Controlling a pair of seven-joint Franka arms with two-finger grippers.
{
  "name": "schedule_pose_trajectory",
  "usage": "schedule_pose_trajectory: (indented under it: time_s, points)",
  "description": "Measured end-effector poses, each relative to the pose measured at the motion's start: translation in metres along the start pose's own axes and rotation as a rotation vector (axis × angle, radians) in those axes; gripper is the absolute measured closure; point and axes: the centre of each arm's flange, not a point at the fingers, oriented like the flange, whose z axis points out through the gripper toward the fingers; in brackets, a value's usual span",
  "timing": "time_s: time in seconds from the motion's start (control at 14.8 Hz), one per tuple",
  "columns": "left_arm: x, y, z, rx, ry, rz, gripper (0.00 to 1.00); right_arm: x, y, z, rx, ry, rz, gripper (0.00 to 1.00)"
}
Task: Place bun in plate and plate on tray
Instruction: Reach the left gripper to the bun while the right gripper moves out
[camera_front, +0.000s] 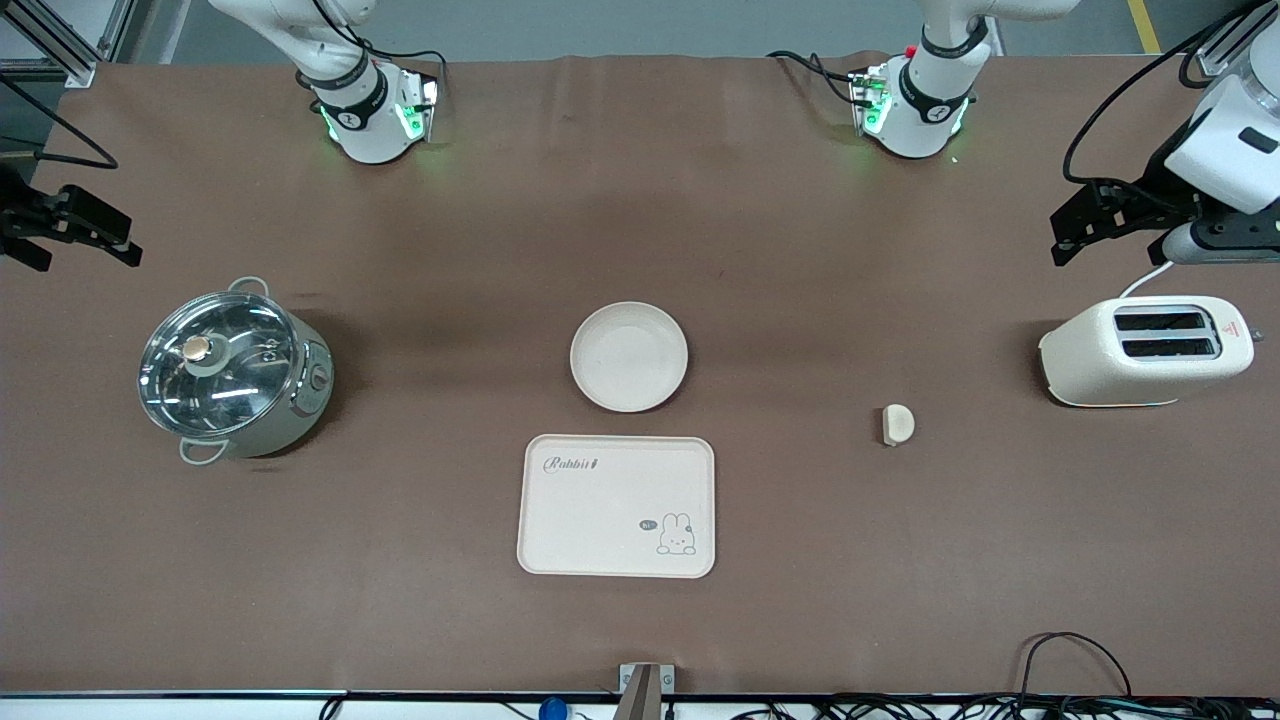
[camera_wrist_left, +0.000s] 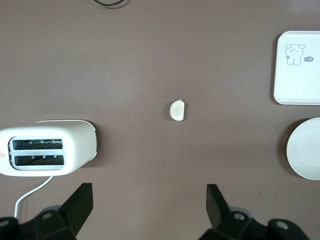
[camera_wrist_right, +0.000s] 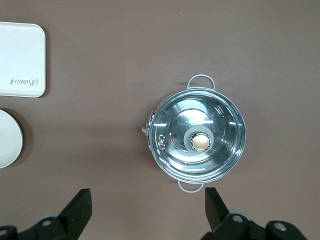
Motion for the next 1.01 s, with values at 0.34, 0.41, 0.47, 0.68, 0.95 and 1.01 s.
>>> schedule_pose_trajectory:
  time_s: [0.34, 0.41, 0.47, 0.68, 0.95, 1.01]
  points:
    - [0.001, 0.000, 0.006, 0.003, -0.017, -0.001, 0.00, 0.000, 0.000, 0.000, 0.001, -0.001, 0.000, 0.00]
    - [0.004, 0.001, 0.016, 0.004, -0.041, 0.000, 0.00, 0.001, -0.002, 0.002, 0.011, -0.004, -0.001, 0.00]
    - [0.009, 0.006, 0.035, 0.002, -0.079, 0.004, 0.00, 0.003, -0.005, 0.007, 0.037, -0.010, -0.003, 0.00]
    - [0.047, 0.031, 0.143, 0.008, -0.161, 0.028, 0.00, 0.019, -0.027, 0.038, 0.114, -0.060, -0.030, 0.00]
    - [0.072, 0.051, 0.314, 0.006, -0.132, 0.048, 0.00, 0.055, -0.085, 0.106, 0.131, -0.087, -0.078, 0.00]
    - [0.069, 0.051, 0.346, 0.005, -0.121, 0.049, 0.00, 0.060, -0.098, 0.122, 0.131, -0.080, -0.077, 0.00]
